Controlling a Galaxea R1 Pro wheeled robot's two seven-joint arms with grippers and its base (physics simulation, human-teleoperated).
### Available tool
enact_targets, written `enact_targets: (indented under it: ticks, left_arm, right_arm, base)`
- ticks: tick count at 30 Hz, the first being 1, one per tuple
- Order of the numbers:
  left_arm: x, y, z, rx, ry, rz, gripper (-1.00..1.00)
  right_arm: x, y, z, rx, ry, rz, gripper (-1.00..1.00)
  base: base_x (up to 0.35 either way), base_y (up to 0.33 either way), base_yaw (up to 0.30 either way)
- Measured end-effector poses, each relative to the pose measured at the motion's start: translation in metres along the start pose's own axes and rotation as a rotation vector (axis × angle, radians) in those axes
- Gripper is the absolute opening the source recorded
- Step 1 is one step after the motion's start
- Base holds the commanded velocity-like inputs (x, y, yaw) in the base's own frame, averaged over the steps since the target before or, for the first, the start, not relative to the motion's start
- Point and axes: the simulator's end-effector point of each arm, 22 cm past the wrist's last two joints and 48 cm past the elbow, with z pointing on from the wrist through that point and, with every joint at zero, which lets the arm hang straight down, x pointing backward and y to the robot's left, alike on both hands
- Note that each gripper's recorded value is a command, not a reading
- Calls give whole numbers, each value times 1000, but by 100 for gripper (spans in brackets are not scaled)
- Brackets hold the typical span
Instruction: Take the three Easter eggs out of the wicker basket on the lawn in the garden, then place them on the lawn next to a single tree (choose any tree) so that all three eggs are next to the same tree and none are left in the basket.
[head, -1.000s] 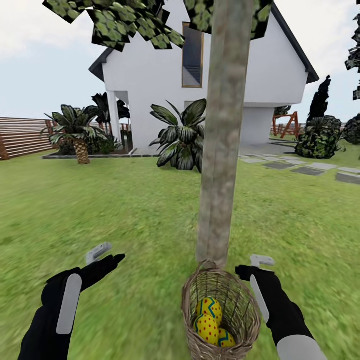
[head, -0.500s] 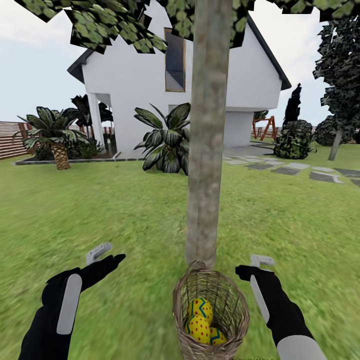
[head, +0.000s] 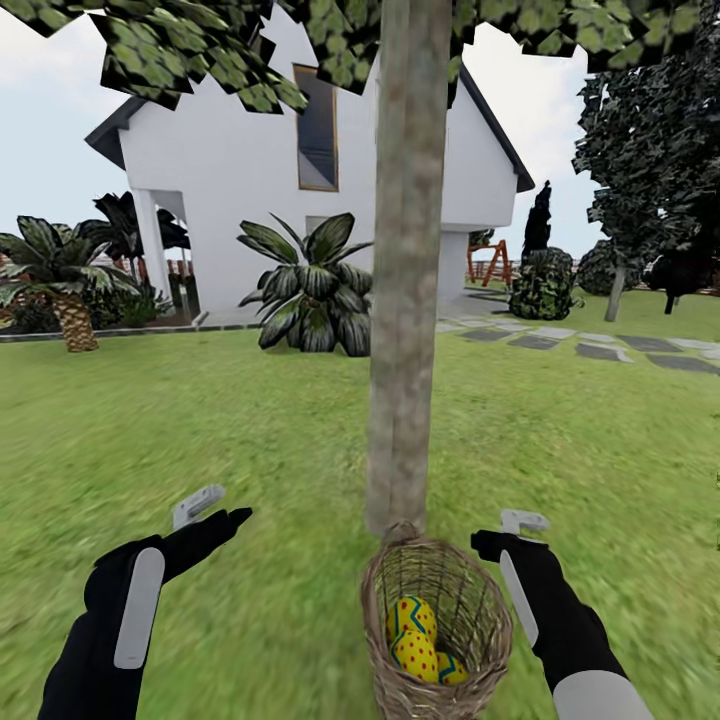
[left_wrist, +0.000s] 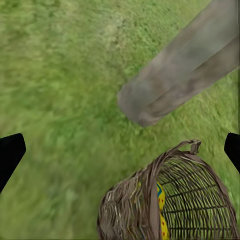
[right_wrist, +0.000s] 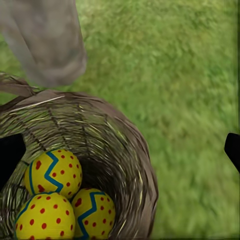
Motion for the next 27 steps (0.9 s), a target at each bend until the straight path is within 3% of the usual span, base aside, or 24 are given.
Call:
enact_targets:
  ticks: [8, 14, 27]
  left_arm:
    - [-3, -3, -3, 6, -8, 1, 100]
    - [-5, -4, -6, 10, -14, 1, 100]
    - [-6, -5, -6, 10, -15, 1, 100]
  right_arm:
    - [-4, 0, -4, 0, -7, 0, 100]
    - [-7, 0, -6, -1, -12, 1, 100]
    - [-7, -1, -6, 2, -11, -2, 100]
  base:
    - [0, 259, -212]
    - [0, 32, -160]
    - [0, 1, -10]
